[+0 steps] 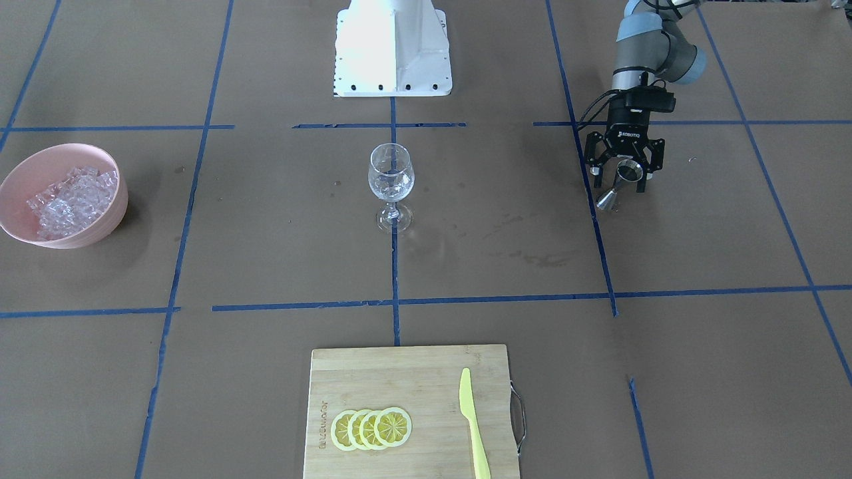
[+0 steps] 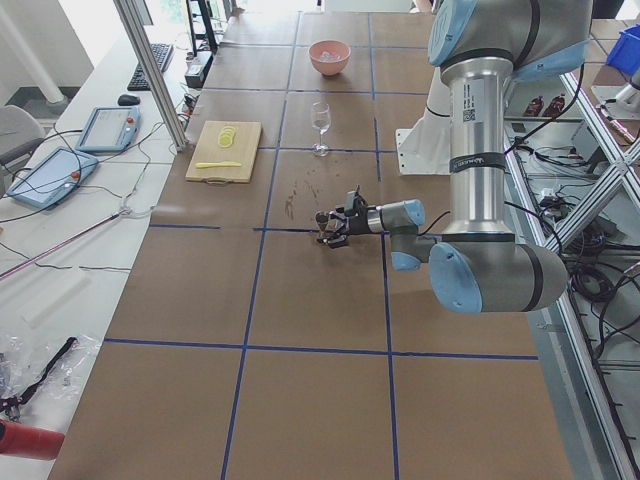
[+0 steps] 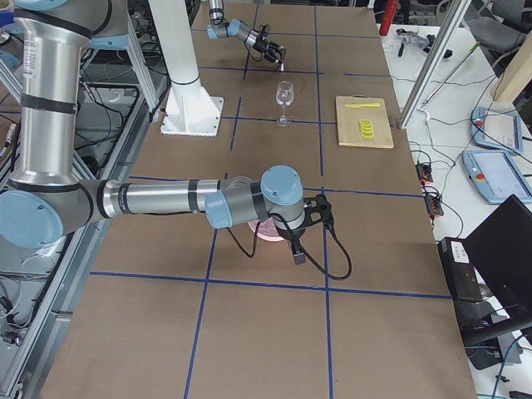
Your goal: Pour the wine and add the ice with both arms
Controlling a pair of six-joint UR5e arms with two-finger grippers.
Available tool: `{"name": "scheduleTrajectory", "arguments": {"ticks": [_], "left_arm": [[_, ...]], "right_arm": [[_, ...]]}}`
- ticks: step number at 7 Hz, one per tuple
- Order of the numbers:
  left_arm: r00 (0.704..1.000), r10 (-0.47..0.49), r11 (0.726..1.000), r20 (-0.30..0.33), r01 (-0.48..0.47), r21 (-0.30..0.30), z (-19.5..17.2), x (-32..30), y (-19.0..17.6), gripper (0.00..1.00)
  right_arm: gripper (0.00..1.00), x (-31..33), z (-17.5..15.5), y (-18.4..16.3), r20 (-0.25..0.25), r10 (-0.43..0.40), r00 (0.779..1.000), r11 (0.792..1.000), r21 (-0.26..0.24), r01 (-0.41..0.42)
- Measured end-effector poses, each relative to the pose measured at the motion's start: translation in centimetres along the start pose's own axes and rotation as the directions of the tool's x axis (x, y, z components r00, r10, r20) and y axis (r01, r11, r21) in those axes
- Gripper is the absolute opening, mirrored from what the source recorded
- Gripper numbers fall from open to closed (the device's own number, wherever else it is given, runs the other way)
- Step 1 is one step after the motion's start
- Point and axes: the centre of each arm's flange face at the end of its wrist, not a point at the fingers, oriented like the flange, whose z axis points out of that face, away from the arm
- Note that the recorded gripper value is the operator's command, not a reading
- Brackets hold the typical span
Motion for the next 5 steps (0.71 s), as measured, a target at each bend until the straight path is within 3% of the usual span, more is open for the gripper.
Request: {"name": "scheduleTrajectory", "arguments": {"ticks": [5], "left_arm": [[1.000,-0.013,1.000,0.004,0.013,0.028,0.22,0.50,0.02,0.51]], "right_arm": [[1.00,-0.10,-0.10,-0.21,0.000,0.011,1.000,1.000,0.003,-0.011]]}}
